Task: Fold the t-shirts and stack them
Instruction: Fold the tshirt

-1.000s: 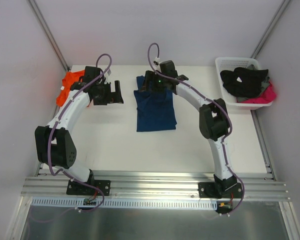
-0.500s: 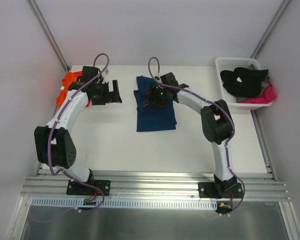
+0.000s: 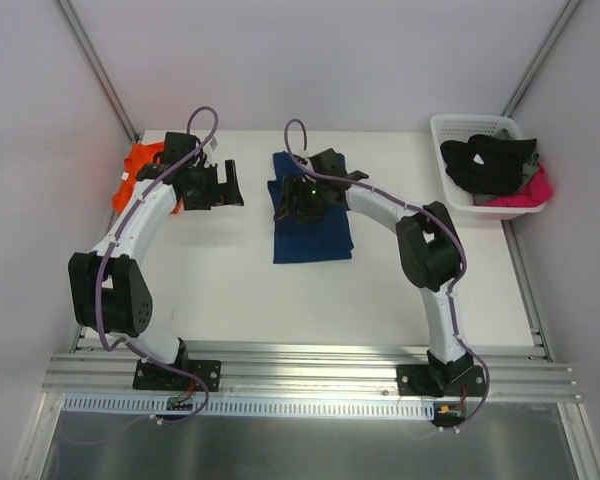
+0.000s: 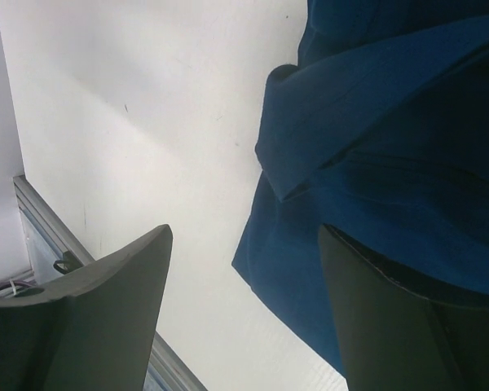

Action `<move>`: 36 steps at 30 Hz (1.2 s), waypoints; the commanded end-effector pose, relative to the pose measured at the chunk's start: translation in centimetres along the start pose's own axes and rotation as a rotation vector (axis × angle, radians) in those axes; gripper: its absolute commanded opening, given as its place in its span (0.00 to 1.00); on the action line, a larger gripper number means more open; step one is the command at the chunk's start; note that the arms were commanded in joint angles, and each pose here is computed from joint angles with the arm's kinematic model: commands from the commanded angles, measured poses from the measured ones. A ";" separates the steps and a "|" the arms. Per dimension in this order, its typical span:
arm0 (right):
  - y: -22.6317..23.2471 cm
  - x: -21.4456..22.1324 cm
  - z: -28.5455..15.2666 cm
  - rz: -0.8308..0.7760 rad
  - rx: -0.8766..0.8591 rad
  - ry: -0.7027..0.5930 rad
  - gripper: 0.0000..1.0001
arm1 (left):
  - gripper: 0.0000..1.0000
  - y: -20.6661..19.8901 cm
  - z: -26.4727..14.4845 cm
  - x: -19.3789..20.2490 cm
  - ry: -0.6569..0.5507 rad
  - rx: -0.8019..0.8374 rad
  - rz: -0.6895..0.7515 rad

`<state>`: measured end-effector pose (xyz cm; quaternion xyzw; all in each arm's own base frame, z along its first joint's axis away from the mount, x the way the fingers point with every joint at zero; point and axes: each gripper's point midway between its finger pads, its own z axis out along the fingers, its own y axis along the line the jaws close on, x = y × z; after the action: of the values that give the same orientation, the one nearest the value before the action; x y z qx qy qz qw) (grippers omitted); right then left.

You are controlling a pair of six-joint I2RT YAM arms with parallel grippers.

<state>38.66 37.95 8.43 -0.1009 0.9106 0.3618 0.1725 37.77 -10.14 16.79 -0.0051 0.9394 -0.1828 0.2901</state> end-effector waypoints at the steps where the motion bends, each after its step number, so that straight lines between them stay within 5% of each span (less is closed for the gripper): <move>1: 1.9 -0.8 -1.9 -0.028 -0.041 -0.031 0.77 | 0.99 -0.3 -1.1 -0.3 -0.024 0.009 -0.002; 10: 0.8 -2.9 0.9 -0.070 -0.015 -0.063 0.77 | 0.99 -0.3 -1.1 -0.4 -0.025 0.008 0.001; 26: 1.4 -14.9 0.0 -0.192 -0.007 -0.375 0.78 | 0.99 0.1 -1.2 1.9 0.010 0.012 0.017; 30: 1.3 -15.0 -2.0 -0.199 0.005 -0.387 0.78 | 0.99 -1.0 -1.0 2.7 0.043 0.086 0.007; 36: 2.1 -14.9 -9.3 -0.240 0.032 -0.427 0.78 | 0.98 -7.1 1.1 2.1 0.187 0.459 -0.035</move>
<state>49.85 36.08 11.23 -0.1036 0.8843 0.3248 0.3191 35.51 -13.80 15.67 0.0248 0.9294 -0.2905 0.2264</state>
